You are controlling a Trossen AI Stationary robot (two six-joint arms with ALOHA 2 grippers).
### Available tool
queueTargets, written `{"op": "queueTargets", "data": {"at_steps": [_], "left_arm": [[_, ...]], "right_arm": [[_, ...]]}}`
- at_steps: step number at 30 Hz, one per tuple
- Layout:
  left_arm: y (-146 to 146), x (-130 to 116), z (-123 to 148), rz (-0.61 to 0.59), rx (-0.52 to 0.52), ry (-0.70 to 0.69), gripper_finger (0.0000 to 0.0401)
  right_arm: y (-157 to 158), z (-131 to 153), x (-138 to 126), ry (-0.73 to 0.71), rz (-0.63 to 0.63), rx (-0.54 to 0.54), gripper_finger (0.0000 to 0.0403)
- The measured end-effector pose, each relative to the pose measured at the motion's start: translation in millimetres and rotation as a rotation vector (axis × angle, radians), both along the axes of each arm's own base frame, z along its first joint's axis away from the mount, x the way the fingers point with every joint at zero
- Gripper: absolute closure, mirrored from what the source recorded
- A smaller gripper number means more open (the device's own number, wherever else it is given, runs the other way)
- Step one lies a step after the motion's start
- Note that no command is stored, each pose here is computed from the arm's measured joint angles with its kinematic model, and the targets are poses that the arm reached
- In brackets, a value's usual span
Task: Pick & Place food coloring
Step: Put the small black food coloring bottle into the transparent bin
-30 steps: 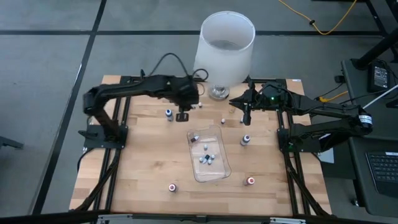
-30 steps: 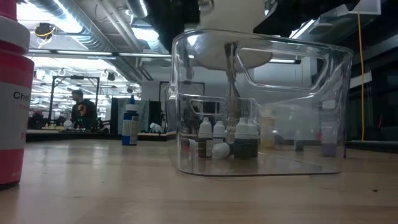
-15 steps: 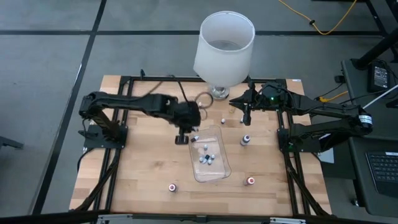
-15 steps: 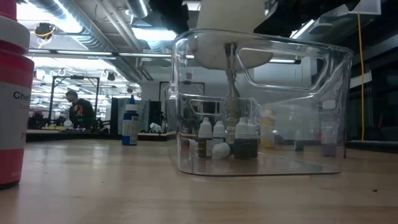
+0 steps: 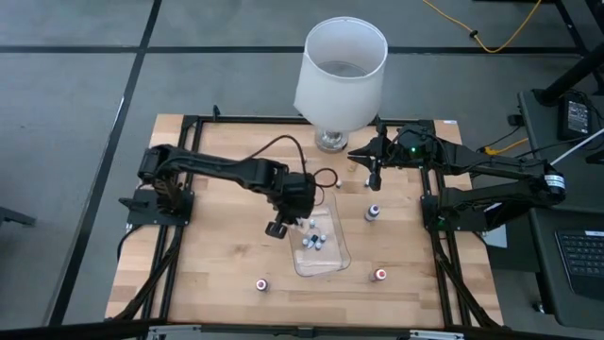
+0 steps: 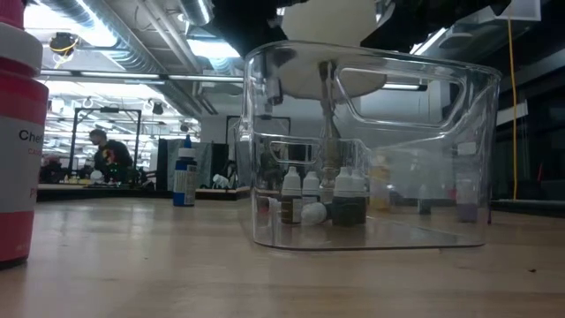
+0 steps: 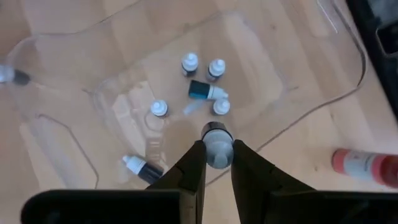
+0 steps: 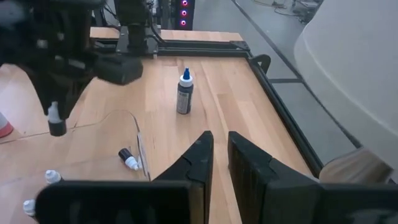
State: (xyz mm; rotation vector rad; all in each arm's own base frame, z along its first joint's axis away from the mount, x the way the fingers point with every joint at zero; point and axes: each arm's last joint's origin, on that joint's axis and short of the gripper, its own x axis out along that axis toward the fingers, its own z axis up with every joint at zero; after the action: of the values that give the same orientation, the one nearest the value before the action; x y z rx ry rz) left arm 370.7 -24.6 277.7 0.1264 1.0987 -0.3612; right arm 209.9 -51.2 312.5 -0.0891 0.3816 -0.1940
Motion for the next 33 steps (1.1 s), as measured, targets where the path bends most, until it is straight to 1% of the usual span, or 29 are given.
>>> {"op": "queueTargets", "data": {"at_steps": [3, 7, 10, 17, 23, 26, 33], "left_arm": [[-0.5, 7.6, -10.3, -0.015, 0.014, 0.003, 0.0349], [1.1, 18.1, -25.9, 0.0, 0.078, 0.008, 0.0349], [0.9, 26.8, -42.2, 0.001, 0.088, 0.028, 0.0349], [-2.9, 37.7, -76.5, -0.01, 0.095, 0.109, 0.0349], [-8.3, 40.2, -88.2, -0.016, 0.124, 0.132, 0.0349], [-10.6, 41.1, -85.8, -0.024, 0.131, 0.112, 0.0346], [-12.5, 40.5, -86.0, -0.026, 0.123, 0.118, 0.0319]], "right_arm": [[0.0, 0.0, -0.1, 0.0, 0.0, 0.0, 0.035], [0.1, 0.0, 0.0, 0.0, 0.0, -0.001, 0.035], [0.1, -0.9, -0.4, 0.01, 0.0, 0.002, 0.035], [0.7, -6.5, -2.8, 0.071, 0.0, 0.018, 0.035], [1.0, -8.9, -3.9, 0.098, 0.0, 0.024, 0.035], [1.0, -8.8, -3.9, 0.097, 0.0, 0.024, 0.035], [1.0, -8.6, -3.7, 0.094, 0.001, 0.023, 0.035]]}}
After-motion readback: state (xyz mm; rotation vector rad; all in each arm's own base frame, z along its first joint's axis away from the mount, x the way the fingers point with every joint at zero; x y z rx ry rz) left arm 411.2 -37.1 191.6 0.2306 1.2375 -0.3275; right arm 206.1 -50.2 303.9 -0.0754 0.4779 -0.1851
